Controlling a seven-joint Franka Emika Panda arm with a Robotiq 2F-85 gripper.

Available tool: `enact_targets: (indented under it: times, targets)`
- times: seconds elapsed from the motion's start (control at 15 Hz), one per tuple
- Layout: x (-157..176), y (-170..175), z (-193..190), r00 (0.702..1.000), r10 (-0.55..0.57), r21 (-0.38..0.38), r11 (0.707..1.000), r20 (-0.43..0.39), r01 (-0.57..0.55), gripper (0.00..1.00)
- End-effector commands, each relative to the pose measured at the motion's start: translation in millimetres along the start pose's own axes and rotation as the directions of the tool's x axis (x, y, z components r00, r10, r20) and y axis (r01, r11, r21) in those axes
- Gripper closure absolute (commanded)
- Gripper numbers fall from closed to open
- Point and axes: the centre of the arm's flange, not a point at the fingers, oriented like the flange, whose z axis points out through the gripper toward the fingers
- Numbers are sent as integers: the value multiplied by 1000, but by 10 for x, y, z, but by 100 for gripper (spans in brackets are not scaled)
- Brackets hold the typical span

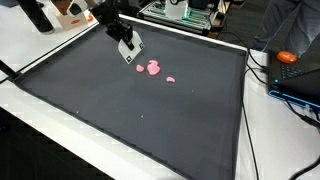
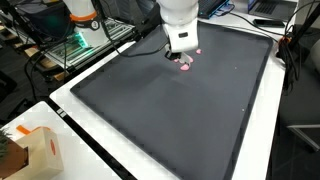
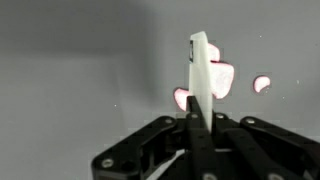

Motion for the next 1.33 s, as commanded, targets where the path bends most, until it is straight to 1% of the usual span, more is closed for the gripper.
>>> enact_targets:
  times: [0.0,0.07,0.27,0.67,0.87,1.27]
  targets:
    - [-209,-17,59,999,-47,-86,995,-10,46,99]
    - [-223,-24,61,999,-47,-115,992,-13,45,99]
    - [-266,-76,74,996,-89,-169,982,-17,85,99]
    - [-348,-290,53,985,-175,-247,954,-2,169,99]
    - [-396,-422,22,976,-215,-280,937,12,210,99]
    - [-492,-817,-68,953,-301,-339,894,35,294,99]
